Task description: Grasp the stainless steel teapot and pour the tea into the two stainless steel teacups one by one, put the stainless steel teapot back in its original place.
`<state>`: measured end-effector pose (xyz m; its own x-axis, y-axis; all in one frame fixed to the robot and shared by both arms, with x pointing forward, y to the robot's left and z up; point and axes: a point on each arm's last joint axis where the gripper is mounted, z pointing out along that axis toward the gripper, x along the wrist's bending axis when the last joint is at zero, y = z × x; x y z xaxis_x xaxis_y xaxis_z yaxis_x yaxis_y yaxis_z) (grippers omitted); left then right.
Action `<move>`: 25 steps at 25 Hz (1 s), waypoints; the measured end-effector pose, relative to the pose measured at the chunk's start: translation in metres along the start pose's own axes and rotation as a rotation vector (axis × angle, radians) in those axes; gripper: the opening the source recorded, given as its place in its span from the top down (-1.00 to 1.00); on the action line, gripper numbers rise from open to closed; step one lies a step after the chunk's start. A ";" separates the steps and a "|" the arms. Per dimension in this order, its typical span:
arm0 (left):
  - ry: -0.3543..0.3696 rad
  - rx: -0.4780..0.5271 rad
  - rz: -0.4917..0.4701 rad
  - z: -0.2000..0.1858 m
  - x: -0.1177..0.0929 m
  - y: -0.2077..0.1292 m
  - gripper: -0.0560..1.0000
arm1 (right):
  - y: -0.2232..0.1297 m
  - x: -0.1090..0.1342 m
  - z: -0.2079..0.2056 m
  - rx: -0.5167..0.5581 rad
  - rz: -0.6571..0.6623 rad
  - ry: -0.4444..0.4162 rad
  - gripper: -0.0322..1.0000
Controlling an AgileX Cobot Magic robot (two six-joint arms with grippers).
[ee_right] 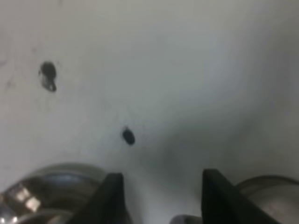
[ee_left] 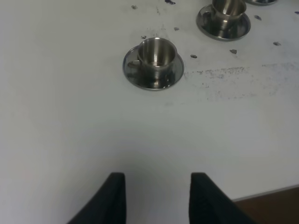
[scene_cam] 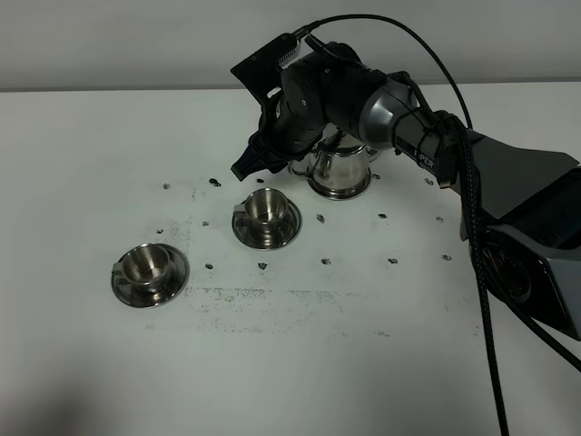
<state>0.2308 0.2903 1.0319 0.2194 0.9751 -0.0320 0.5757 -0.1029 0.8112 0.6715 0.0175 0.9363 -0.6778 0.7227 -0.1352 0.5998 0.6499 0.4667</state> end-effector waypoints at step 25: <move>0.000 0.000 0.000 0.000 0.000 0.000 0.27 | -0.022 -0.008 -0.025 0.303 -0.036 -0.053 0.22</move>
<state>0.2308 0.2903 1.0319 0.2194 0.9751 -0.0320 0.5757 -0.1029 0.8112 0.6526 -0.0082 0.9493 -0.6823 0.7043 -0.1959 0.6810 0.7098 0.1800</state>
